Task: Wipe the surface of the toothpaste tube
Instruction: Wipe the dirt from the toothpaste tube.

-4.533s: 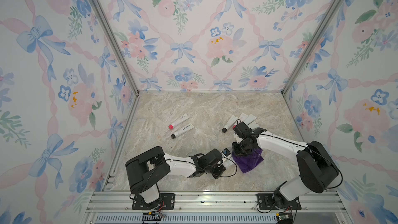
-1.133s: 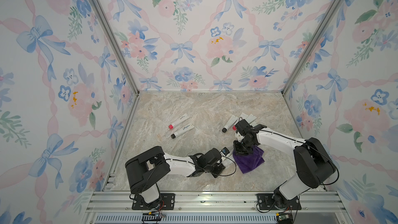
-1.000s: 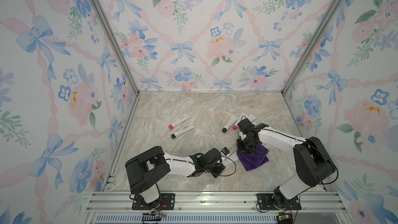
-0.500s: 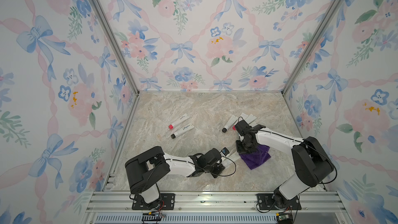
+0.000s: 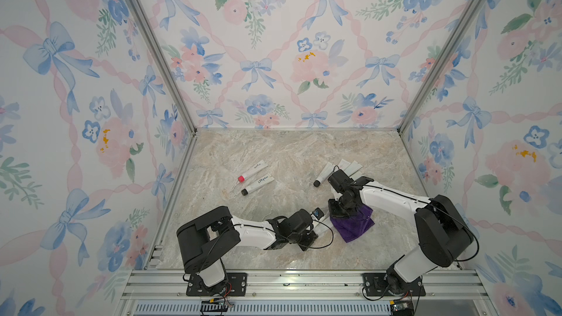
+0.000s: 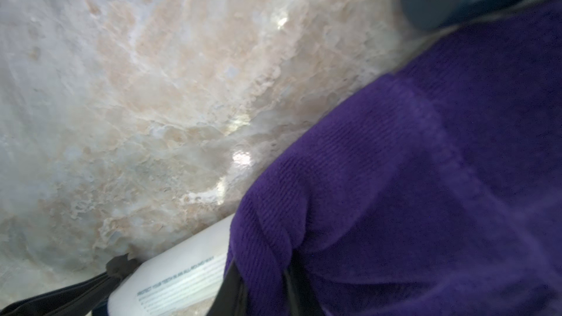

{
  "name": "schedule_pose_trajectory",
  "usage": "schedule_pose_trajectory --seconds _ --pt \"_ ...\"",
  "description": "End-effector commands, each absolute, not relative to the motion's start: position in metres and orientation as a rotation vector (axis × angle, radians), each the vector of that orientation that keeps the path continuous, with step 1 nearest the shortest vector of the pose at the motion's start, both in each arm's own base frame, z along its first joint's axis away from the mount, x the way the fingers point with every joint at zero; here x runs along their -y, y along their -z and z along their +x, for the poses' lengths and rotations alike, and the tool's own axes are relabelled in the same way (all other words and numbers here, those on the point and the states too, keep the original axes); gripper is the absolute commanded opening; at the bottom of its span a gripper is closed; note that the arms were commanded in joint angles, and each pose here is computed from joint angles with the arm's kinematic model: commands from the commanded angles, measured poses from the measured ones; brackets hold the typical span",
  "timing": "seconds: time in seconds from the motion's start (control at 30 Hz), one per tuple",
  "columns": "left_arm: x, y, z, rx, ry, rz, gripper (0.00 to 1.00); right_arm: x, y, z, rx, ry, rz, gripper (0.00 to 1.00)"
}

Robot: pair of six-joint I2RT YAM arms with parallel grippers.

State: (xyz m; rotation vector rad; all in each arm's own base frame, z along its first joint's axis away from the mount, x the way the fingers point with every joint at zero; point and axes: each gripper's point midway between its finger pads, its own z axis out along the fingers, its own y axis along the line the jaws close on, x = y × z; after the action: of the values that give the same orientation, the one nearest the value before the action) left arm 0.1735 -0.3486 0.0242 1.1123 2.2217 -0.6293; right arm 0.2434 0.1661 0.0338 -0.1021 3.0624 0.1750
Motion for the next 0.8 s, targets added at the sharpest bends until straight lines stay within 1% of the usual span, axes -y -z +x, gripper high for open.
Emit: schedule_pose_trajectory --seconds 0.0,0.07,0.17,0.33,0.43,0.57,0.67,0.77 --pt "0.333 -0.010 0.175 -2.271 0.560 1.108 0.28 -0.116 -0.016 0.239 -3.132 0.139 -0.077 0.20" --pt "0.333 -0.011 0.176 -2.271 0.560 1.106 0.28 -0.110 -0.015 0.242 -3.128 0.163 -0.060 0.20" --pt "0.333 -0.010 0.175 -2.271 0.561 1.107 0.28 -0.116 -0.016 0.244 -3.124 0.101 -0.049 0.20" --pt "0.333 -0.011 0.176 -2.271 0.561 1.107 0.28 -0.158 -0.020 0.233 -3.141 -0.163 -0.086 0.20" --pt "0.333 -0.010 0.175 -2.272 0.561 1.110 0.28 -0.189 -0.036 0.223 -3.116 -0.376 -0.119 0.20" --pt "0.334 -0.011 0.176 -2.270 0.561 1.107 0.27 -0.212 -0.044 0.207 -3.112 -0.506 -0.170 0.20" --pt "0.334 -0.011 0.176 -2.269 0.562 1.107 0.27 -0.216 -0.042 0.197 -3.126 -0.519 -0.197 0.20" --pt "0.333 -0.010 0.176 -2.272 0.562 1.108 0.28 -0.196 -0.030 0.201 -3.151 -0.392 -0.172 0.20"
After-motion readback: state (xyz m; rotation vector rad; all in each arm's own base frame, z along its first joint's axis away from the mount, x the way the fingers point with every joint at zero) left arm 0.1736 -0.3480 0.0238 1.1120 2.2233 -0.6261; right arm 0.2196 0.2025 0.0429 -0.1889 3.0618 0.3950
